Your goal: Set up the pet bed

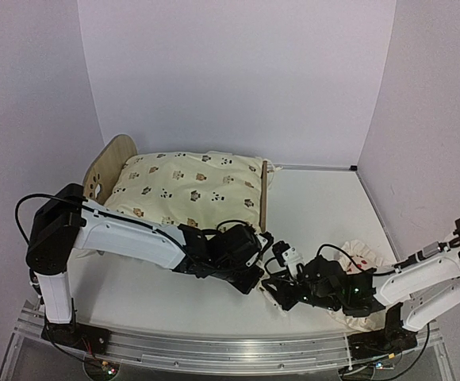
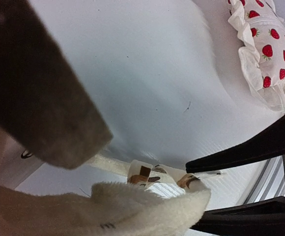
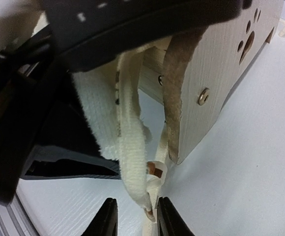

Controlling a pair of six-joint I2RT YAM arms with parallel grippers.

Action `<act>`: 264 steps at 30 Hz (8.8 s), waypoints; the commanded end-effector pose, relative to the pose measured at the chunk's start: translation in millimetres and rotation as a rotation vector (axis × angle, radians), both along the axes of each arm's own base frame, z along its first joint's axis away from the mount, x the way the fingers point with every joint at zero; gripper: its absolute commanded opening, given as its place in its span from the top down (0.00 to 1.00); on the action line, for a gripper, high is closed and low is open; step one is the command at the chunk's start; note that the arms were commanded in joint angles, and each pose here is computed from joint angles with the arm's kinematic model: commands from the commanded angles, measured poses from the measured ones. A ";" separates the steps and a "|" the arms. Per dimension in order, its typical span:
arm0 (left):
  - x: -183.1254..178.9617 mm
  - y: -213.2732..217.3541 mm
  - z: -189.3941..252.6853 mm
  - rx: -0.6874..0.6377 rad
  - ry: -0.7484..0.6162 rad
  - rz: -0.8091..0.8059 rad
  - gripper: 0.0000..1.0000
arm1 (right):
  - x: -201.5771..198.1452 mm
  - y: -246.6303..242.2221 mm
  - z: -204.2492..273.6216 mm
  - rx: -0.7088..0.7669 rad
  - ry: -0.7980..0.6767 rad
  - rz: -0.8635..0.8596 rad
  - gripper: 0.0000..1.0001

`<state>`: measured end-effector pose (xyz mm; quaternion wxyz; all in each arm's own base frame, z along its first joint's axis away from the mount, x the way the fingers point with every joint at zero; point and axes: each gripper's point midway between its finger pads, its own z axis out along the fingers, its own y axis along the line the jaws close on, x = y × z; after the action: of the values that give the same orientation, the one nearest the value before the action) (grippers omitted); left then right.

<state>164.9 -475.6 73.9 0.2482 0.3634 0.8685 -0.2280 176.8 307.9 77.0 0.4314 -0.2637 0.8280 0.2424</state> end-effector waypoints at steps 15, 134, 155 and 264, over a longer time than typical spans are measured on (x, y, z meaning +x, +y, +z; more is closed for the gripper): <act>5.5 -8.8 0.8 -0.045 -0.045 -0.025 1.00 | 39.1 -69.3 35.8 -0.267 -0.194 -0.267 0.52; -25.6 11.7 12.6 -0.181 -0.005 0.163 0.23 | 36.9 38.2 33.3 0.430 0.182 -0.007 1.00; -24.2 8.1 -8.9 -0.203 0.018 0.195 0.65 | 43.0 36.0 40.9 0.446 0.142 -0.072 1.00; 192.1 284.9 14.1 0.116 -0.146 0.774 0.69 | 330.2 1.9 71.3 0.639 0.680 0.358 0.80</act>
<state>302.1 -172.2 42.5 0.2656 0.0510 0.9627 0.0123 588.7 281.1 141.2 0.2517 -0.1122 0.7592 0.5896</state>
